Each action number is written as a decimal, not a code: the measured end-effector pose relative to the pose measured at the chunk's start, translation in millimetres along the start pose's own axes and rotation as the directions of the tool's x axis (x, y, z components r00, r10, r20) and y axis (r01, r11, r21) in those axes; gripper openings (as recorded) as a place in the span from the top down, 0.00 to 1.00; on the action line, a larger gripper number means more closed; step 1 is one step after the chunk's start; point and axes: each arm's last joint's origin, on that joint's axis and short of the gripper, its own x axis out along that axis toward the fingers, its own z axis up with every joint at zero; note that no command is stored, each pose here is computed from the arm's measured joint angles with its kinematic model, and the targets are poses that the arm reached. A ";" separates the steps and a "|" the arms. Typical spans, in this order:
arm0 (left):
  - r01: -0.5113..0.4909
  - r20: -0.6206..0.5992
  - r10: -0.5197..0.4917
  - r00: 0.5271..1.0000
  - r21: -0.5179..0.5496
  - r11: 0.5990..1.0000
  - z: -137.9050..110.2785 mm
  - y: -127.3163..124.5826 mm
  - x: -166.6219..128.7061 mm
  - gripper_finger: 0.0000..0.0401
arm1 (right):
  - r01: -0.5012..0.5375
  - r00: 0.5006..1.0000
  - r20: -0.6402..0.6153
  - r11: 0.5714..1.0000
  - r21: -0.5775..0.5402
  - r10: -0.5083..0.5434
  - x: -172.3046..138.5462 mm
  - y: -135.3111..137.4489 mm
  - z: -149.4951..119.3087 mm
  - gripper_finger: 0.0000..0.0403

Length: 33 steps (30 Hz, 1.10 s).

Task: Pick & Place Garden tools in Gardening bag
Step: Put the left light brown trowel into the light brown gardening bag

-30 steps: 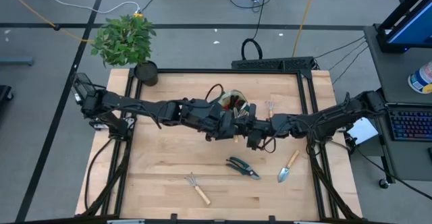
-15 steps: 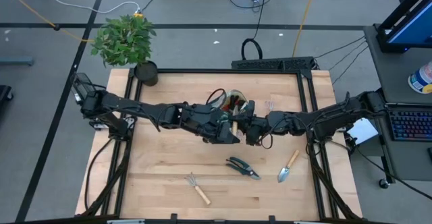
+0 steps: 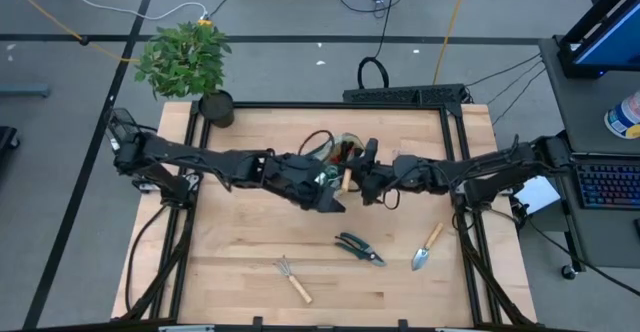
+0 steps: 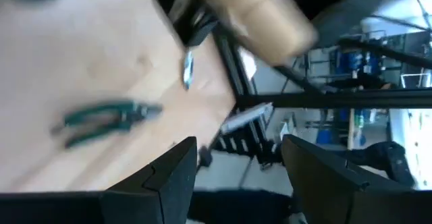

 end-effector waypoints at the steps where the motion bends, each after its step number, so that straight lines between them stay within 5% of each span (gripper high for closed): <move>1: -0.023 0.032 0.022 0.999 0.039 0.999 0.6 -0.5 -6.2 0.44 | -0.007 1.000 -0.010 1.000 -0.002 0.007 0.7 -0.4 -2.4 0.87; 9: -0.271 0.280 0.200 0.939 0.243 0.931 2.8 0.3 -48.9 0.44 | -0.031 0.992 -0.113 0.986 0.162 0.050 5.2 -5.0 -24.2 0.87; 17: -0.466 0.345 0.357 0.868 0.318 0.826 13.4 14.2 -91.0 0.44 | 0.023 0.996 -0.090 0.913 0.407 0.015 8.5 -16.9 -32.5 0.87; 23: -0.529 0.340 0.420 0.842 0.359 0.769 12.8 19.1 -105.6 0.44 | 0.063 0.998 -0.058 0.802 0.594 -0.035 10.7 -30.9 -31.3 0.87; 33: -0.603 0.277 0.536 0.797 0.407 0.686 -1.2 28.9 -109.8 0.44 | 0.011 0.999 0.012 0.497 0.868 -0.043 21.0 -41.4 -47.0 0.87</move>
